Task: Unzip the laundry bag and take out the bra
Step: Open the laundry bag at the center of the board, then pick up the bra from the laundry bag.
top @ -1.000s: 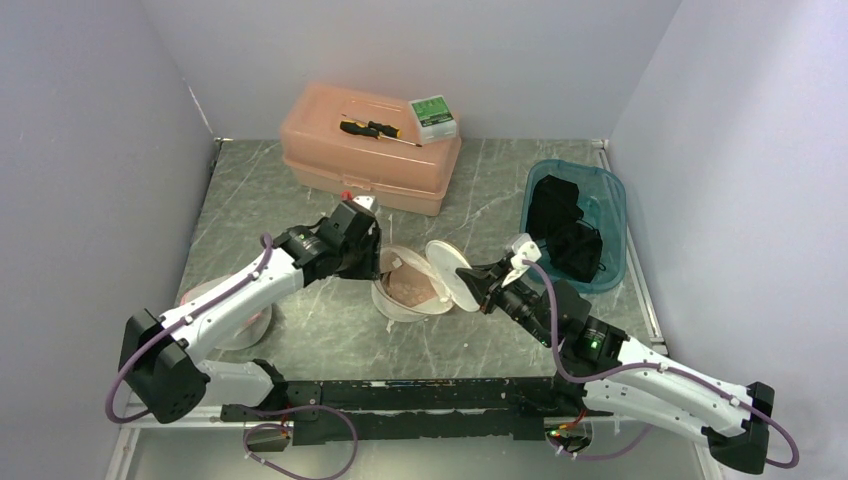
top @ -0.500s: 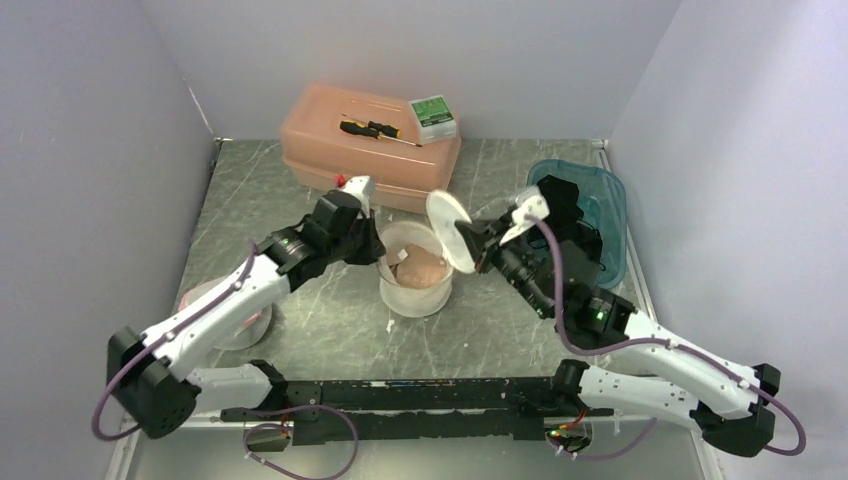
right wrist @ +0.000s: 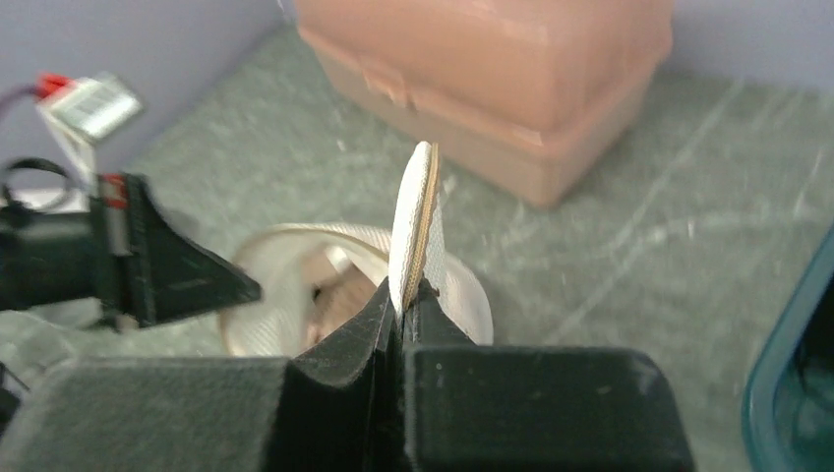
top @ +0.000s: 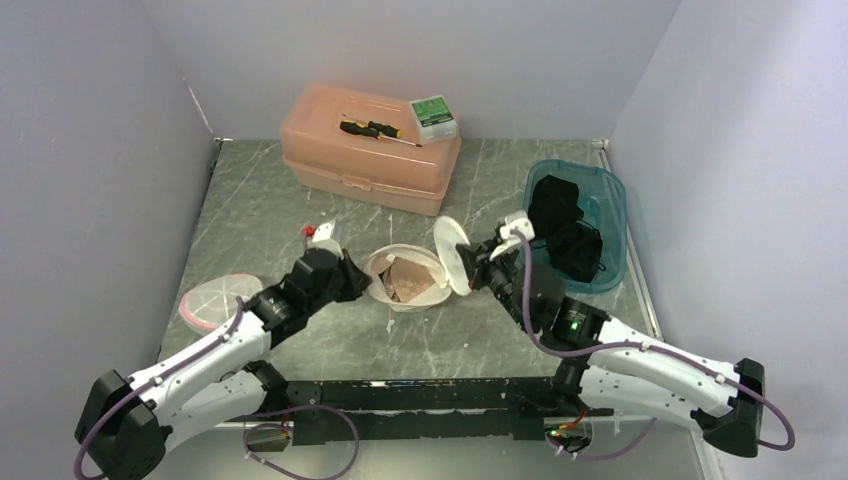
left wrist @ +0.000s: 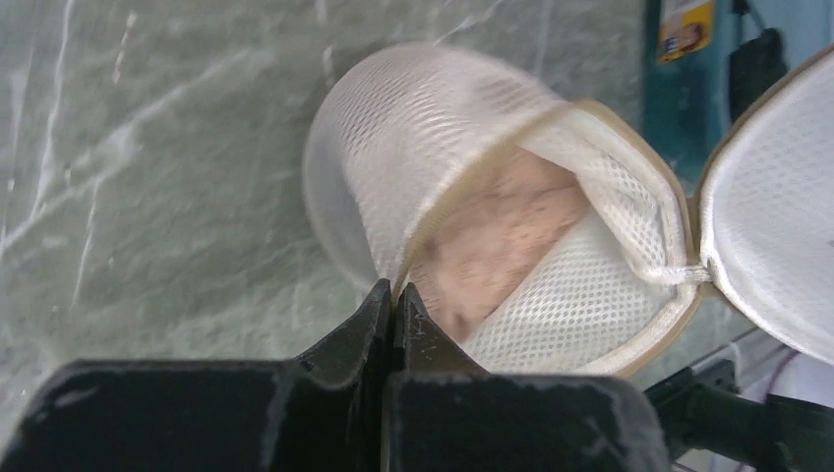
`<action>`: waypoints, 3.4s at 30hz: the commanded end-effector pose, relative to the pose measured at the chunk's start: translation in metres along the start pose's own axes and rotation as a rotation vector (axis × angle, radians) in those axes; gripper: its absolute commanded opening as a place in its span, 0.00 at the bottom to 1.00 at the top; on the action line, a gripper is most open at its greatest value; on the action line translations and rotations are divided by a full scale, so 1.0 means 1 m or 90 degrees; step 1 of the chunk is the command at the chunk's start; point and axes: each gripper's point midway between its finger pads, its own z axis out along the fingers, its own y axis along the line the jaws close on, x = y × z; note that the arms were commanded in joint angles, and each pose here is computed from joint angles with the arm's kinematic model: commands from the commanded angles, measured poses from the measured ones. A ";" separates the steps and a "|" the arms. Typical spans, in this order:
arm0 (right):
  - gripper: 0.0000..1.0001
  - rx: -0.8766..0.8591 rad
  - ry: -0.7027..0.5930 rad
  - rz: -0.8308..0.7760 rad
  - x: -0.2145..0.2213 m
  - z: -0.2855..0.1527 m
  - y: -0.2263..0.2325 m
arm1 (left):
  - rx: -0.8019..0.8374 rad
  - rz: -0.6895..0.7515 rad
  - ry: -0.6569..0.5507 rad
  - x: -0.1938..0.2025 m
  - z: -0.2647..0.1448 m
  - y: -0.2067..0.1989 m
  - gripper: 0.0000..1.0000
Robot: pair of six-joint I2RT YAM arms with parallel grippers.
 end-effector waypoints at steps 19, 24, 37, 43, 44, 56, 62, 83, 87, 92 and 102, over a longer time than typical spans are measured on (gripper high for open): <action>0.63 0.267 0.010 0.235 0.078 -0.055 -0.093 | -0.026 -0.047 0.040 0.000 0.010 -0.015 0.03; 0.71 0.239 0.006 0.188 0.050 -0.067 -0.092 | -0.034 -0.046 0.059 0.008 0.018 -0.012 0.03; 0.69 0.002 0.144 0.124 0.059 -0.017 0.006 | -0.092 -0.030 0.105 0.022 0.024 0.003 0.03; 0.67 -0.028 0.242 0.103 0.114 0.012 0.019 | -0.130 -0.011 0.104 0.018 0.023 0.012 0.06; 0.65 -0.048 0.247 0.105 0.117 0.016 0.025 | -0.139 -0.007 0.105 0.017 0.023 0.013 0.07; 0.61 -0.146 0.328 0.042 0.156 0.055 0.067 | -0.180 0.018 0.110 0.018 0.019 0.028 0.03; 0.69 -0.111 0.344 0.017 0.175 0.082 0.067 | -0.165 0.024 0.118 0.023 0.016 0.028 0.03; 0.74 0.031 0.422 -0.068 0.243 0.105 0.044 | -0.106 0.011 0.129 0.037 0.012 0.022 0.03; 0.75 0.037 0.423 -0.070 0.247 0.104 0.046 | -0.099 0.004 0.133 0.040 0.013 0.021 0.03; 0.64 0.036 0.444 -0.090 0.256 0.102 0.045 | -0.091 -0.004 0.137 0.044 0.015 0.021 0.03; 0.03 0.054 0.433 -0.097 0.245 0.094 0.036 | -0.097 -0.003 0.129 0.042 0.013 0.022 0.03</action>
